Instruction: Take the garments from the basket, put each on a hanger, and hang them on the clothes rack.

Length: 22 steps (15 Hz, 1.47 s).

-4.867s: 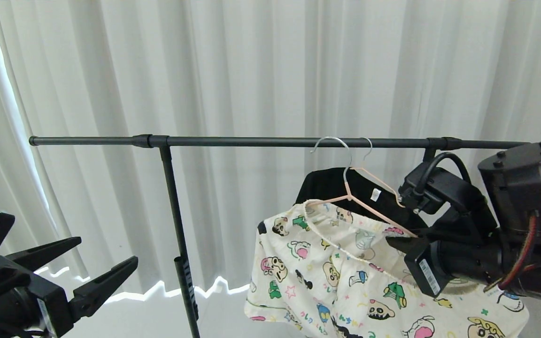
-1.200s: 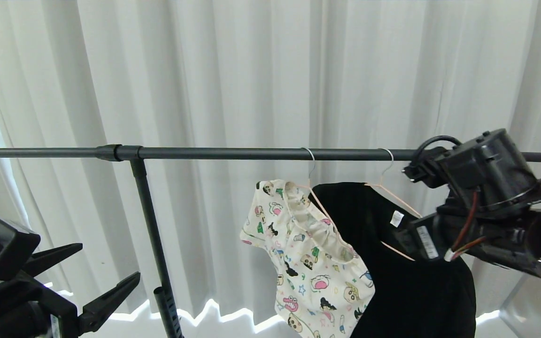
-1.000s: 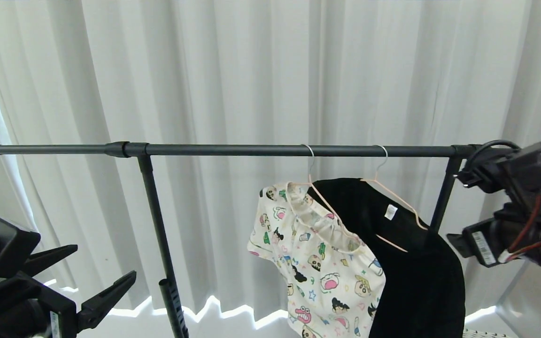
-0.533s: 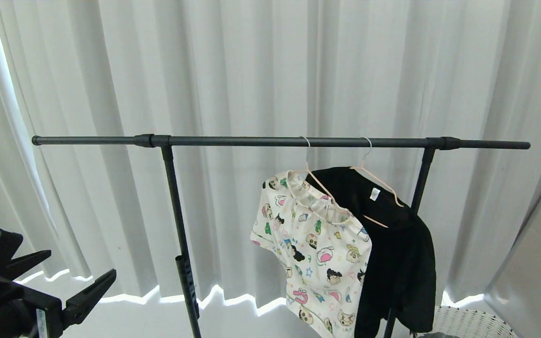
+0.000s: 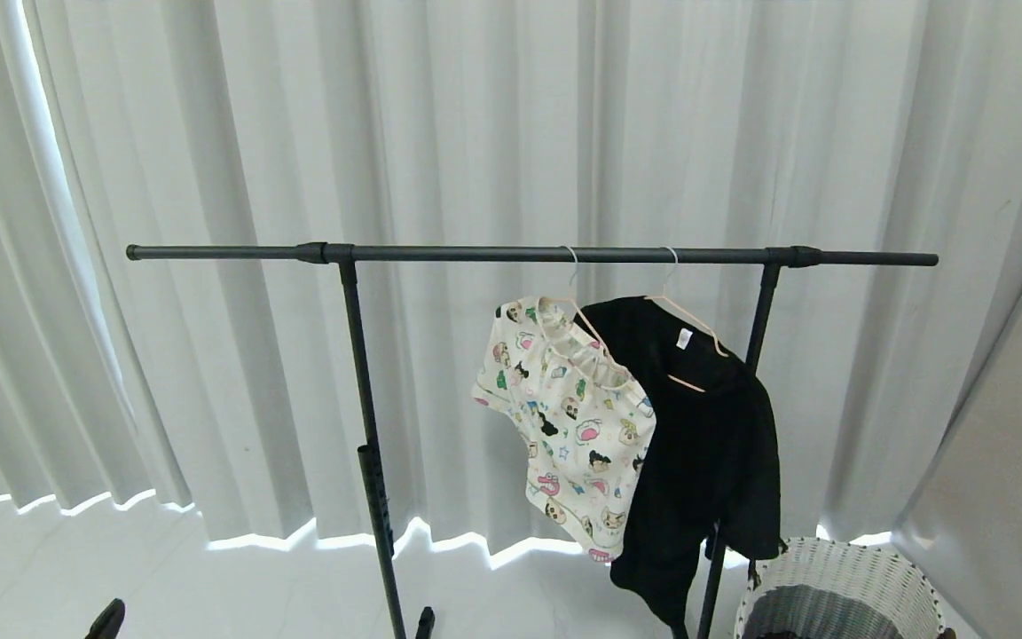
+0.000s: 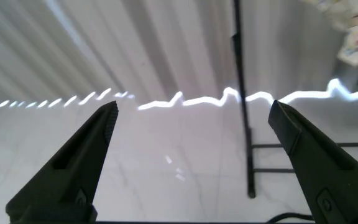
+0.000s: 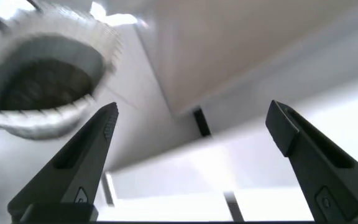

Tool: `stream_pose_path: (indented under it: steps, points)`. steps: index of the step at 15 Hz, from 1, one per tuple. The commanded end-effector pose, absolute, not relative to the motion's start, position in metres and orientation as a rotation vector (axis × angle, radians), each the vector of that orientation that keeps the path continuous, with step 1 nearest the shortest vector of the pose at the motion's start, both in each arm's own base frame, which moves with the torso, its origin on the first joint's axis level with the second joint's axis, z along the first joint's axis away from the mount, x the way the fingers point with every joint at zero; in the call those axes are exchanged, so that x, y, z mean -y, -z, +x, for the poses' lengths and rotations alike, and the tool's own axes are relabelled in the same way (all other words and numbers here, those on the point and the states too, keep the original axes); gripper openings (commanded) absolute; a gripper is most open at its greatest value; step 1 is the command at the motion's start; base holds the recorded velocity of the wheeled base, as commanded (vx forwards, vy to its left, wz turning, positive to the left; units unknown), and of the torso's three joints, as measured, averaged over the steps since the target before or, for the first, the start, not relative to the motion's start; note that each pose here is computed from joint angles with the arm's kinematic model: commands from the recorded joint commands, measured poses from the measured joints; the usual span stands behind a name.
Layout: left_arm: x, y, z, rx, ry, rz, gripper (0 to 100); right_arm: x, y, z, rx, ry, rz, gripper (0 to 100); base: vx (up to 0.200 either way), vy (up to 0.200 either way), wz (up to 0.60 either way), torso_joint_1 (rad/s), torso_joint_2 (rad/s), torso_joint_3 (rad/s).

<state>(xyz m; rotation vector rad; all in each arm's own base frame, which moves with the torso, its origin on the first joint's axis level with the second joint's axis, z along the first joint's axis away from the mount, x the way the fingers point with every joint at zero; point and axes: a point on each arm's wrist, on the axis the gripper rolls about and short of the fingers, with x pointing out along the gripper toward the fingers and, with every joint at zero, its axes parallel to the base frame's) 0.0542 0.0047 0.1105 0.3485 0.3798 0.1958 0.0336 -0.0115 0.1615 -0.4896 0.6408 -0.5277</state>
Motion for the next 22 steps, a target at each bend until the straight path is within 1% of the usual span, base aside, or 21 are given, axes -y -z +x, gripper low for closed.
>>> stream_pose_path:
  steps: [1,4,5,6,7,9,10,11,13,16,17,19,20,21,22]
  points:
    - [-0.007,-0.103,0.039,-0.357,-0.287,0.349,100,0.014,-0.146,0.012,-0.606,0.605,-0.449,100,-0.200,0.000,0.00,0.007,0.00,0.002]
    - [-0.011,-0.089,0.016,-0.428,-0.435,0.363,100,0.015,-0.128,-0.004,-0.585,0.644,-0.443,100,-0.200,0.000,0.00,0.005,0.00,0.001]
    - [-0.011,-0.084,0.008,-0.426,-0.457,0.363,100,0.015,-0.124,-0.008,-0.580,0.656,-0.448,100,-0.200,0.000,0.00,-0.002,0.00,-0.002]
    - [-0.010,-0.082,0.001,-0.386,-0.469,0.356,100,0.014,-0.114,-0.014,-0.564,0.672,-0.442,100,-0.200,0.000,0.00,0.002,0.00,0.002]
    - [-0.010,-0.082,-0.004,-0.325,-0.475,0.344,100,0.014,-0.104,-0.020,-0.536,0.680,-0.431,100,0.000,0.000,0.00,0.000,0.00,0.000]
    - [-0.009,-0.080,-0.018,-0.154,-0.467,0.314,100,0.013,-0.098,-0.032,-0.406,0.648,-0.397,100,0.000,0.000,0.00,0.000,0.00,0.000]
    - [-0.009,-0.079,-0.021,-0.108,-0.460,0.309,100,0.013,-0.096,-0.037,-0.352,0.639,-0.380,100,0.000,0.000,0.00,0.000,0.00,0.000]
    - [-0.010,-0.078,-0.025,-0.057,-0.450,0.323,100,0.013,-0.093,-0.044,-0.272,0.635,-0.357,100,0.000,0.000,0.00,0.000,0.00,0.000]
    - [-0.010,-0.078,-0.025,-0.056,-0.450,0.320,100,0.014,-0.091,-0.046,-0.247,0.699,-0.311,100,0.000,0.000,0.00,0.000,0.00,0.000]
    - [-0.010,-0.078,-0.025,-0.058,-0.447,0.336,100,0.015,-0.091,-0.046,-0.247,0.722,-0.321,100,0.000,0.000,0.00,0.000,0.00,0.000]
    - [-0.010,-0.078,-0.025,-0.055,-0.427,0.337,100,0.015,-0.091,-0.046,-0.249,0.721,-0.325,100,0.000,0.000,0.00,0.000,0.00,0.000]
    - [-0.007,-0.078,-0.024,-0.026,-0.306,0.306,100,0.015,-0.091,-0.045,-0.247,0.718,-0.327,100,0.000,0.000,0.00,0.000,0.00,0.000]
    - [-0.005,-0.078,-0.023,-0.010,-0.230,0.274,100,0.015,-0.089,-0.042,-0.210,0.717,-0.298,100,0.000,0.000,0.00,0.000,0.00,0.000]
    - [-0.004,-0.078,-0.023,0.000,-0.169,0.252,100,0.014,-0.088,-0.037,-0.139,0.693,-0.257,100,0.000,0.000,0.00,0.000,0.00,0.000]
    - [-0.004,-0.078,-0.023,0.004,-0.151,0.226,100,0.014,-0.087,-0.034,-0.098,0.663,-0.234,100,0.000,0.000,0.00,0.000,0.00,0.000]
